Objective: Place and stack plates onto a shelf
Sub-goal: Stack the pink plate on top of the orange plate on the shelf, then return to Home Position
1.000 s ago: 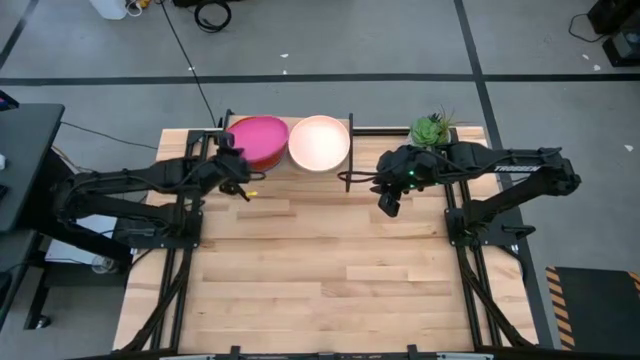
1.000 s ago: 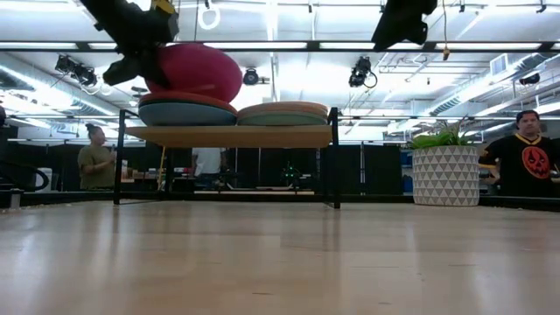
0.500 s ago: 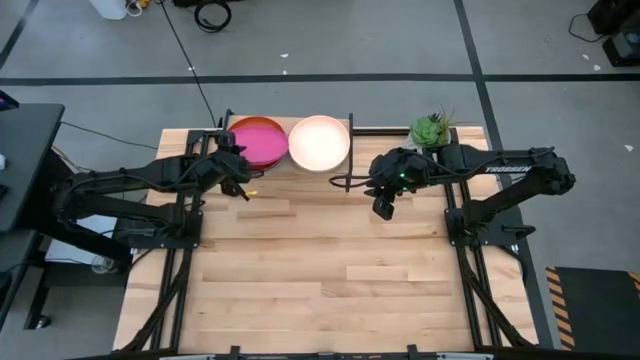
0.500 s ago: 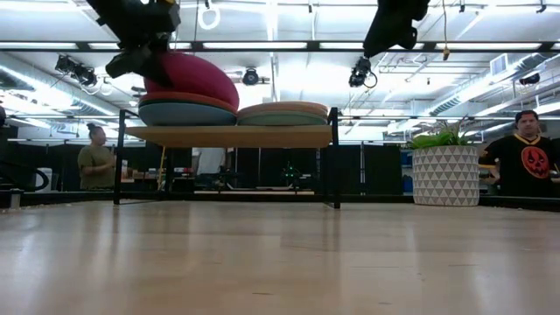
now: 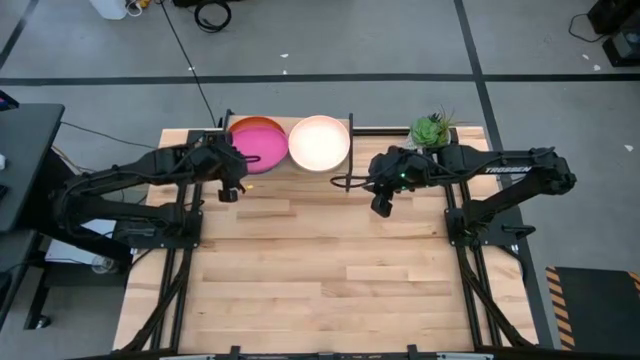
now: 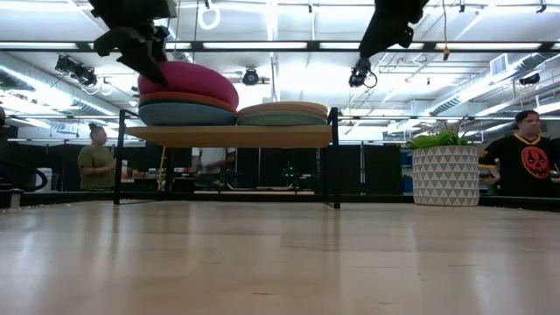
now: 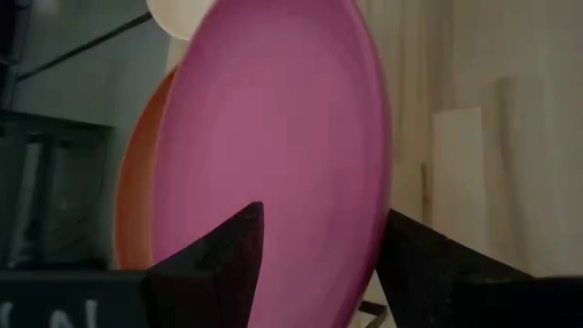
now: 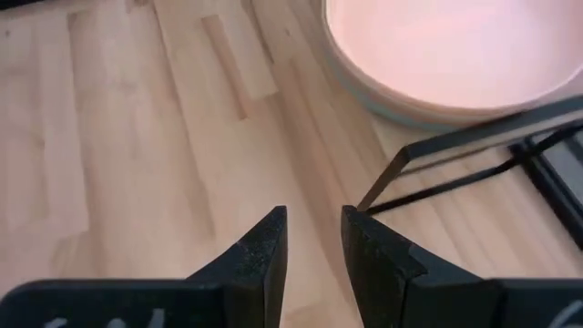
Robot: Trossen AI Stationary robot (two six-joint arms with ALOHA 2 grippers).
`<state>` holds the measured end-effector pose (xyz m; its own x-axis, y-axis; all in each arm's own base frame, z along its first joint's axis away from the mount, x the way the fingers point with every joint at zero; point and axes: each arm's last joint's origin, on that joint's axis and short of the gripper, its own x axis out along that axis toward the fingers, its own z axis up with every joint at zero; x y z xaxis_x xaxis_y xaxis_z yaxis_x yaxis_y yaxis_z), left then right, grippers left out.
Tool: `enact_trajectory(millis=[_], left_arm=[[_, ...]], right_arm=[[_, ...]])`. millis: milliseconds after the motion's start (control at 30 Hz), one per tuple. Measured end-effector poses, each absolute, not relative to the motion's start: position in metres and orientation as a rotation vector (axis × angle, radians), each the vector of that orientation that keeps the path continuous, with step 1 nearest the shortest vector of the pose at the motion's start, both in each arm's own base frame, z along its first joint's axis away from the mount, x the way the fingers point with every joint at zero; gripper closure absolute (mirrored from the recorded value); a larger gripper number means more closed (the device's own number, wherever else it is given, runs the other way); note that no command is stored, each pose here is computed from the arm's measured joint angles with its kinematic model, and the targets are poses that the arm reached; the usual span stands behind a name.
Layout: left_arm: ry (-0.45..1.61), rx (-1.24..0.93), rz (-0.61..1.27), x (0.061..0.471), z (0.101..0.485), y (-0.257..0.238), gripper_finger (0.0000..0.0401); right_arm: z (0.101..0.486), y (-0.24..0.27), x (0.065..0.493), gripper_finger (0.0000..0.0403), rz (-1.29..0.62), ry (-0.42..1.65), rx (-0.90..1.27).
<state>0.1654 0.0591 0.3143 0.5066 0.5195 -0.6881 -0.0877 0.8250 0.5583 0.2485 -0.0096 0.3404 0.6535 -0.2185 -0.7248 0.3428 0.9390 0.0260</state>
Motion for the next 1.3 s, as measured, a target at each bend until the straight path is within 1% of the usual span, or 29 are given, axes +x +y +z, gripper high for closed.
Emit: enact_trajectory(millis=[233, 433, 533, 600, 767, 867, 933, 1033, 1067, 1133, 1233, 1300], left_arm=[[0.953, 0.461, 0.375, 0.161, 0.317, 0.062, 0.0199], [0.936, 0.345, 0.352, 0.158, 0.315, 0.072, 0.0199], [0.916, 0.358, 0.358, 0.156, 0.318, 0.076, 0.02], [0.867, 0.371, 0.364, 0.152, 0.323, 0.078, 0.02], [0.726, 0.313, 0.186, 0.147, 0.331, 0.067, 0.02], [0.634, 0.307, 0.146, 0.144, 0.339, 0.06, 0.02], [0.523, 0.302, 0.067, 0.144, 0.347, 0.054, 0.02], [0.327, 0.285, -0.118, 0.143, 0.359, 0.04, 0.0211], [0.267, 0.288, -0.163, 0.143, 0.358, 0.035, 0.0216], [0.22, 0.284, -0.186, 0.143, 0.346, 0.028, 0.0229], [0.244, 0.271, -0.124, 0.139, 0.319, 0.023, 0.0248], [0.244, 0.251, -0.095, 0.135, 0.302, 0.02, 0.0258]], right_arm=[[0.301, -0.007, 0.257, 0.029, -0.27, 0.765, 0.121], [0.277, -0.006, 0.259, 0.029, -0.244, 0.73, 0.105], [0.266, -0.005, 0.261, 0.029, -0.226, 0.685, 0.083], [0.26, -0.004, 0.263, 0.029, -0.218, 0.642, 0.077], [0.242, -0.003, 0.262, 0.029, -0.173, 0.597, 0.09], [0.233, -0.003, 0.261, 0.029, -0.165, 0.559, 0.088], [0.227, -0.003, 0.26, 0.029, -0.158, 0.517, 0.074], [0.216, -0.002, 0.257, 0.029, -0.142, 0.42, 0.039], [0.212, -0.002, 0.255, 0.029, -0.135, 0.391, 0.035], [0.205, -0.003, 0.248, 0.029, -0.124, 0.357, 0.029], [0.196, -0.008, 0.235, 0.029, -0.133, 0.35, 0.032], [0.197, -0.013, 0.226, 0.029, -0.153, 0.336, 0.038]])
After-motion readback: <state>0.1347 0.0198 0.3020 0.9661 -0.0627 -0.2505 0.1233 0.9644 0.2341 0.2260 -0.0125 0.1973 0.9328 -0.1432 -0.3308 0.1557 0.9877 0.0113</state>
